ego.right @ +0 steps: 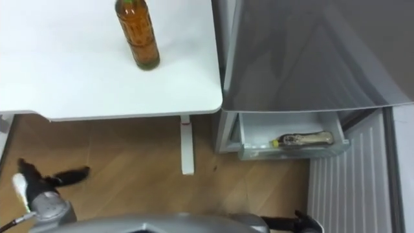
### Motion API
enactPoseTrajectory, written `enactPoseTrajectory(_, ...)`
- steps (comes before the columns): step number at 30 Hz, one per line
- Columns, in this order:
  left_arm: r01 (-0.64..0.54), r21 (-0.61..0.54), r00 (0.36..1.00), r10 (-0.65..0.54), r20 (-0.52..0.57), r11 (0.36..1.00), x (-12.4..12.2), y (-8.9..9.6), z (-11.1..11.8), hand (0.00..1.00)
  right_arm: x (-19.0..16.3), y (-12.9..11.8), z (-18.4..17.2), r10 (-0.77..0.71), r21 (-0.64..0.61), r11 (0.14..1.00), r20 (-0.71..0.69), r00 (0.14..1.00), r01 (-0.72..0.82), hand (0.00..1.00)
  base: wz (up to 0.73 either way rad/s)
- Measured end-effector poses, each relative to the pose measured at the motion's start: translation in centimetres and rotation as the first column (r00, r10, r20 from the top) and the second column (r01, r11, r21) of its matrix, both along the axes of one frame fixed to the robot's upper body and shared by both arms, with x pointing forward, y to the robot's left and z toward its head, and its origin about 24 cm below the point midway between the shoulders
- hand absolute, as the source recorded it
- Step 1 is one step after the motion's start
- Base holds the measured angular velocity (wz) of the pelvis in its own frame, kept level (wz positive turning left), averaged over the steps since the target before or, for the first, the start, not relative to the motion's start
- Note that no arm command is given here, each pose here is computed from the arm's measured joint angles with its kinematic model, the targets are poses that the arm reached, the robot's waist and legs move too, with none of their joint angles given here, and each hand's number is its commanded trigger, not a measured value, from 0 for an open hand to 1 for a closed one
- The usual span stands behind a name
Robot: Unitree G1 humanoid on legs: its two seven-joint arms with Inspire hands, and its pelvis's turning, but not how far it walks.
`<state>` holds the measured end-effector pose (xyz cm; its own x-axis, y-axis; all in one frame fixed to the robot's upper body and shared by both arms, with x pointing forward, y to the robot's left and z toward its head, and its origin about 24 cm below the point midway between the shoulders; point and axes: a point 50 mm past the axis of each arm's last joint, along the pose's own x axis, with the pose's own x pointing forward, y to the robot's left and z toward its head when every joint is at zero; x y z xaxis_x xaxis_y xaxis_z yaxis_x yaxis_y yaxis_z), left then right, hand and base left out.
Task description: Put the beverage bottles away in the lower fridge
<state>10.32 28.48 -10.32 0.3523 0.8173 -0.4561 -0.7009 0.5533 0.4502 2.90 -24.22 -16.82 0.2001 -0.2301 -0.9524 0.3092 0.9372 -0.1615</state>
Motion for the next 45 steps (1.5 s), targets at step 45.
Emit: enactPoseTrajectory(45,-0.082,0.535,0.714,-0.325,0.62,0.841,7.2,-0.6,17.0,0.0,-0.2,-0.2,0.2,0.027,0.011,1.0,0.051,0.998,-0.027,0.0,0.02)
